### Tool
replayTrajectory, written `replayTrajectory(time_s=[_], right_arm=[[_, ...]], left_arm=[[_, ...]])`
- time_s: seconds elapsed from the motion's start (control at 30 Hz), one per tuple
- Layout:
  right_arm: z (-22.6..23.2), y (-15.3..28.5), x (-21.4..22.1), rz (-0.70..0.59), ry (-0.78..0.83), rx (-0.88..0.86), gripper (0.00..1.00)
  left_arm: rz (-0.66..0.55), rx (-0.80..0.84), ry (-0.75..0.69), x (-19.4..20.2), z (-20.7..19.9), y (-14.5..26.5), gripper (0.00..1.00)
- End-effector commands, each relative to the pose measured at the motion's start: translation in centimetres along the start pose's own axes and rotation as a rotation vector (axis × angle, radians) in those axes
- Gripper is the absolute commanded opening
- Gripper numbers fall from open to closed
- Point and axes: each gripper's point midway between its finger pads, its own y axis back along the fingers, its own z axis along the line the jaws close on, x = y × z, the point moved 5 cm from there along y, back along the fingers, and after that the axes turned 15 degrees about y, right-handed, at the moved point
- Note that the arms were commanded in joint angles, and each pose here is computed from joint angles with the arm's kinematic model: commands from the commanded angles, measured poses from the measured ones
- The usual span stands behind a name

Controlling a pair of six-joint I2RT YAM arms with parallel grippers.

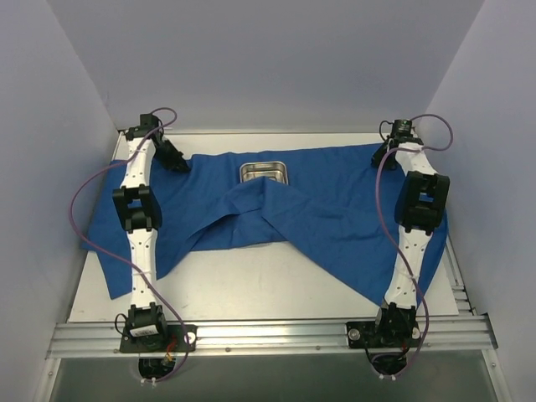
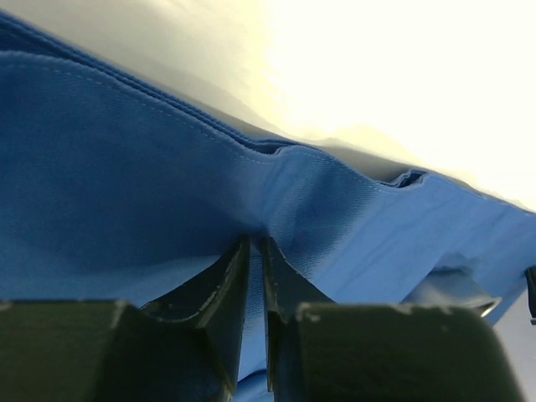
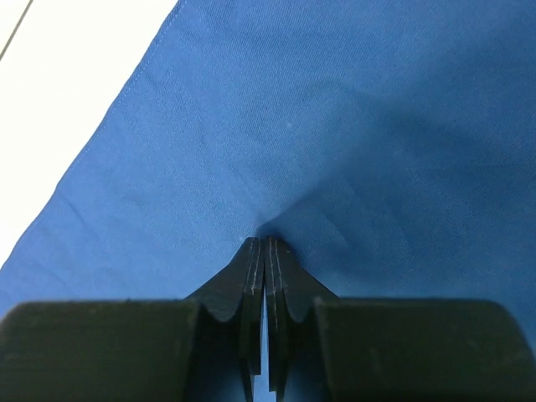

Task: Open and lay out the surgical kit
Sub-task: Open the surgical kit at the center of the board.

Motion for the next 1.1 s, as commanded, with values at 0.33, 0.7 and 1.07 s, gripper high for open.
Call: replayTrajectory(time_s=[0.33, 0.7, 1.07], right_arm=[[5.5, 3.1, -3.4, -0.067, 0.194, -0.119, 0.0], [10.9, 7.9, -2.6, -0.081, 0.185, -0.246, 0.02], [9.4, 8.1, -0.4, -0.035, 0.214, -0.223, 0.01]], left_arm=[[-0.358, 0.058, -0.022, -5.0, -1.7, 9.3, 0.44], [-0.416, -0.013, 0.063, -11.2, 6.3, 13.0, 0.44], [-0.289, -0.272, 0.118, -12.1, 13.0, 6.9, 0.31]])
